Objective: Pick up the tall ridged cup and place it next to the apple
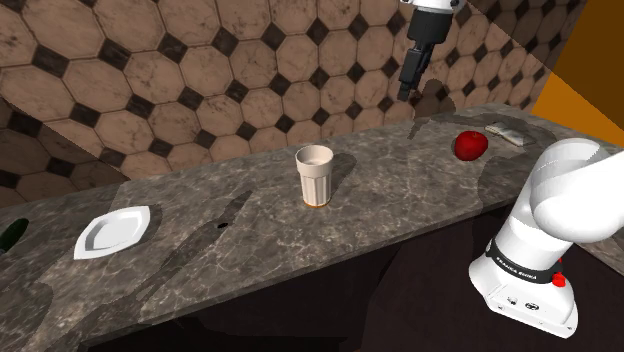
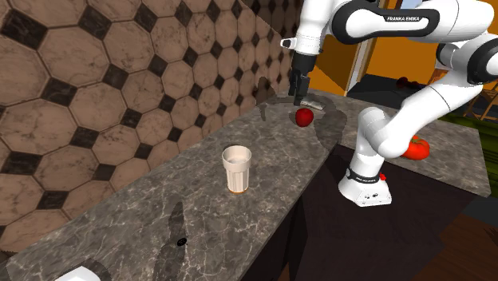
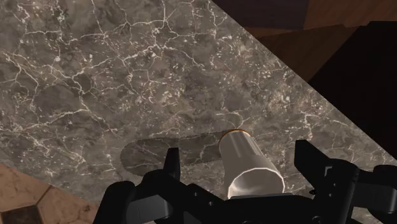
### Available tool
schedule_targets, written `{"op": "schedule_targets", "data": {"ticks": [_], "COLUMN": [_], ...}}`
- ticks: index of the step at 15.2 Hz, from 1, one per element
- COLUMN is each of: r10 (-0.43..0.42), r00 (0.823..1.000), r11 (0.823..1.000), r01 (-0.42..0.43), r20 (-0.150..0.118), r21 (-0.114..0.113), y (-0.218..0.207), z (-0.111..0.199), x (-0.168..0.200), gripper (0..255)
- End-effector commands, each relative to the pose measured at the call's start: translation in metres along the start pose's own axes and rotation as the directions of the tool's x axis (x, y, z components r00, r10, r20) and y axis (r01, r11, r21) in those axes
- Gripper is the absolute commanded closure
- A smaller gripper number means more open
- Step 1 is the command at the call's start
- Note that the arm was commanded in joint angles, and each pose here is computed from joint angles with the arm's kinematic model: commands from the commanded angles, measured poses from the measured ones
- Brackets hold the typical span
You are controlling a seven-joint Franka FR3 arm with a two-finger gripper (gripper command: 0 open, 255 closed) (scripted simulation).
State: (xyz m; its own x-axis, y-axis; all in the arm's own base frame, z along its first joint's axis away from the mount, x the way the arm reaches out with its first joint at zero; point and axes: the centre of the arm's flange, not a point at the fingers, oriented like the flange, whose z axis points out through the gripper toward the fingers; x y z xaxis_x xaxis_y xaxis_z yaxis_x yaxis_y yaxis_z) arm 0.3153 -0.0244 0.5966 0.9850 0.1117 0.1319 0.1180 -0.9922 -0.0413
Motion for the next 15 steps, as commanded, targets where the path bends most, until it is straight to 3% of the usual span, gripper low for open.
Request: {"op": "schedule_targets", "data": {"ticks": [1, 15], "r10": [0.000, -0.053], "r00": [1.000, 0.997], "r11": [1.000, 0.994], "r01": [0.000, 0.058], "r20": [0.000, 0.053], "r21": [0.000, -0.089], "y": [0.000, -0.095], "z": [0.000, 0.123], "x": [0.000, 0.120], "gripper": [0, 0]}}
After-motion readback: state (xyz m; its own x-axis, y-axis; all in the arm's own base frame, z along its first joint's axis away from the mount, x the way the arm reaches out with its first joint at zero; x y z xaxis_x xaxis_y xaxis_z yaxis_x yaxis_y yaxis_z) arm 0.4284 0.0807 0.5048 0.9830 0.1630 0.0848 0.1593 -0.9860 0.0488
